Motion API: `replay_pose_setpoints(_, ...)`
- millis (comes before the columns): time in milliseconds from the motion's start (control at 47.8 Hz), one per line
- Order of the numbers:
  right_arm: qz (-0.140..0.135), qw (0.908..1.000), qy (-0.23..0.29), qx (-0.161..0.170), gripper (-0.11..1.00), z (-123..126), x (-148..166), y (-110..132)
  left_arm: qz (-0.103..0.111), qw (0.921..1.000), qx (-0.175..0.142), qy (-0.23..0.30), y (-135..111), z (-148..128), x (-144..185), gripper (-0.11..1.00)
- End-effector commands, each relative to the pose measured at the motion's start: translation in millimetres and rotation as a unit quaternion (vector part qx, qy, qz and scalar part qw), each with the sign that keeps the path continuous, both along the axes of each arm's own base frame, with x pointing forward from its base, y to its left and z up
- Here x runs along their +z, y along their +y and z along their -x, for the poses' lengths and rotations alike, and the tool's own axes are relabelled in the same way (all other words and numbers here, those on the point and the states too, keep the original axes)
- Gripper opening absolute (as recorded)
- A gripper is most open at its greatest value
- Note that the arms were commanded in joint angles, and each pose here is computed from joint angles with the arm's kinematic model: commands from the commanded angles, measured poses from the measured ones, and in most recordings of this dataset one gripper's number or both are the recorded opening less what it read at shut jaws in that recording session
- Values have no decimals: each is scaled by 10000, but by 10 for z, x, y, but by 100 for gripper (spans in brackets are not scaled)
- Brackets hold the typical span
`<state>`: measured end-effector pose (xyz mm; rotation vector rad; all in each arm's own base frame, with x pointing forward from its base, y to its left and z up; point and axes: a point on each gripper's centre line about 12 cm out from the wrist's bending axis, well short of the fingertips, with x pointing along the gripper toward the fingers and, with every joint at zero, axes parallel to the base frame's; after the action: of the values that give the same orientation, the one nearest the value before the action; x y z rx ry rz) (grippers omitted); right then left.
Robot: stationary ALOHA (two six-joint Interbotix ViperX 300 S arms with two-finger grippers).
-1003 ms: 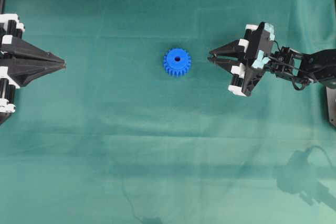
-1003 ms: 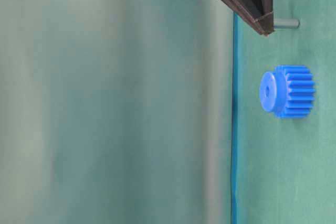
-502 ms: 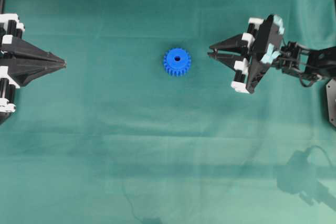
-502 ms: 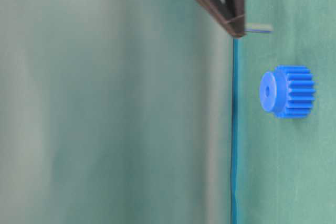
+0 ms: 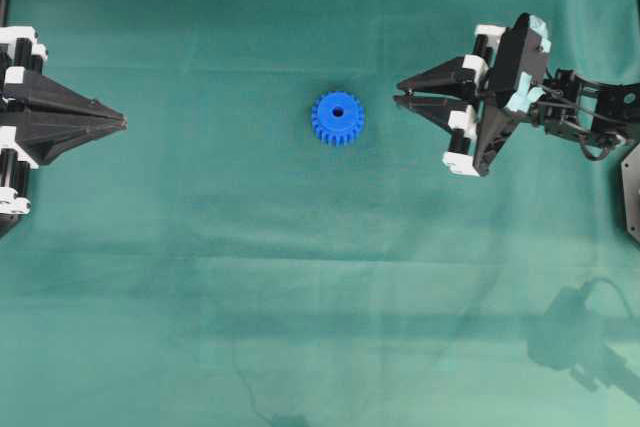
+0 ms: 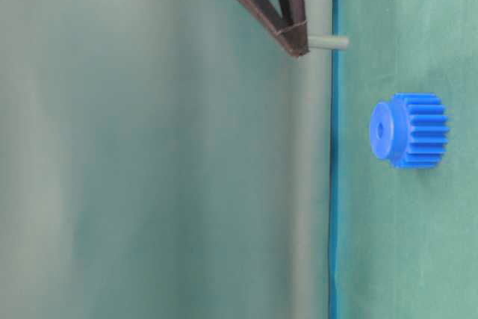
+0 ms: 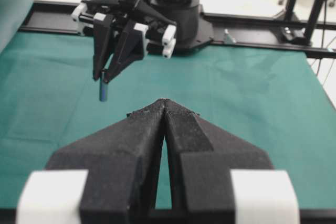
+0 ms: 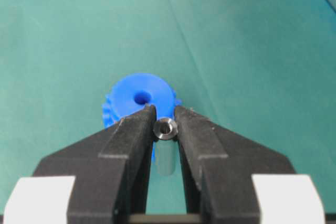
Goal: Insert the shaft placed at a random location into the center hole of the small gear at another random location.
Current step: 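Lift the shaft upright and carry it over the blue gear's hole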
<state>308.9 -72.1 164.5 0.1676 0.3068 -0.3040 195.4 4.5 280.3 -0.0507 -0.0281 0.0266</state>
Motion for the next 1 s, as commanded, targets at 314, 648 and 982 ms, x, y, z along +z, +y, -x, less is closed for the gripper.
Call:
replay_pose_setpoints(314,66,9996,-182,193,15,-647,176,-12,30,10000,12,-1,5,-24,13,0)
replay_pose_setpoints(648,77,9996,-102,262,15,-862,196,-26,38,10000,19,14,8,-23,5,0)
replay_pose_setpoints(982,11,9997,135,225,15,-852,-14,-41,39,10000,11,37,4,-25,-2,0)
